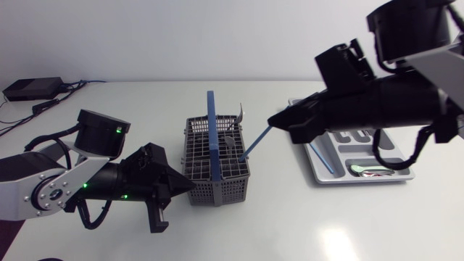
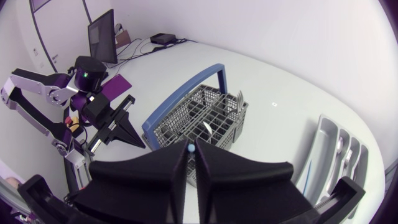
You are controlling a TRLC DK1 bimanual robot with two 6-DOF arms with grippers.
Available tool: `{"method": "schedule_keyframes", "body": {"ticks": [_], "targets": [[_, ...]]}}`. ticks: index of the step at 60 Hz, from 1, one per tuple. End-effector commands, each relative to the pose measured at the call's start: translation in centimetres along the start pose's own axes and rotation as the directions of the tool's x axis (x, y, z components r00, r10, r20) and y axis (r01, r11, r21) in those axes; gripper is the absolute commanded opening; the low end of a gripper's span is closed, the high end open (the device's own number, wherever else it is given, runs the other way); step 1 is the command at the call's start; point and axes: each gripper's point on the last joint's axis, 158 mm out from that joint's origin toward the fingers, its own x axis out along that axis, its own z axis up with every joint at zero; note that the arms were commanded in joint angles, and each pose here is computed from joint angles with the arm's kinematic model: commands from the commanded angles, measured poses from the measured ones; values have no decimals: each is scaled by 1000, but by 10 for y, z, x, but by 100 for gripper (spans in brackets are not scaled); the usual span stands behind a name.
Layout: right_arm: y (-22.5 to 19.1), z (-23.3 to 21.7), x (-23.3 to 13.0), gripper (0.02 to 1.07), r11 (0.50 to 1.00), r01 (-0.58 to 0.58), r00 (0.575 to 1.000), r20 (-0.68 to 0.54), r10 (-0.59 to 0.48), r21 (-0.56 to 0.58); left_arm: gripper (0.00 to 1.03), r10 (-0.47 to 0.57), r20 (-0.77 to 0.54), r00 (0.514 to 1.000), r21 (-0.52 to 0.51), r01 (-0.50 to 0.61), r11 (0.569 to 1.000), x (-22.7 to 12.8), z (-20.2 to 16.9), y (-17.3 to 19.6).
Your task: Unload the cutlery basket into the drawer organizer.
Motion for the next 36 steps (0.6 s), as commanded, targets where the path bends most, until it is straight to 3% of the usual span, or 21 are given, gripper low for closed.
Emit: {"method": "schedule_keyframes", "body": {"ticks": [1,19,36], "targets": [[-8,13,-23,12,999,26,999,39,-25,-25,20,14,18,1000,-12,-13,1000,-6,9,4],[-71,-5,-74,12,986,167,986,-4,-167,4,20,26,37,999,-13,-26,1000,-18,17,1],[-157,-60,-91,12,952,302,940,-185,-288,50,20,48,8,999,-21,-48,999,-25,15,1]]}}
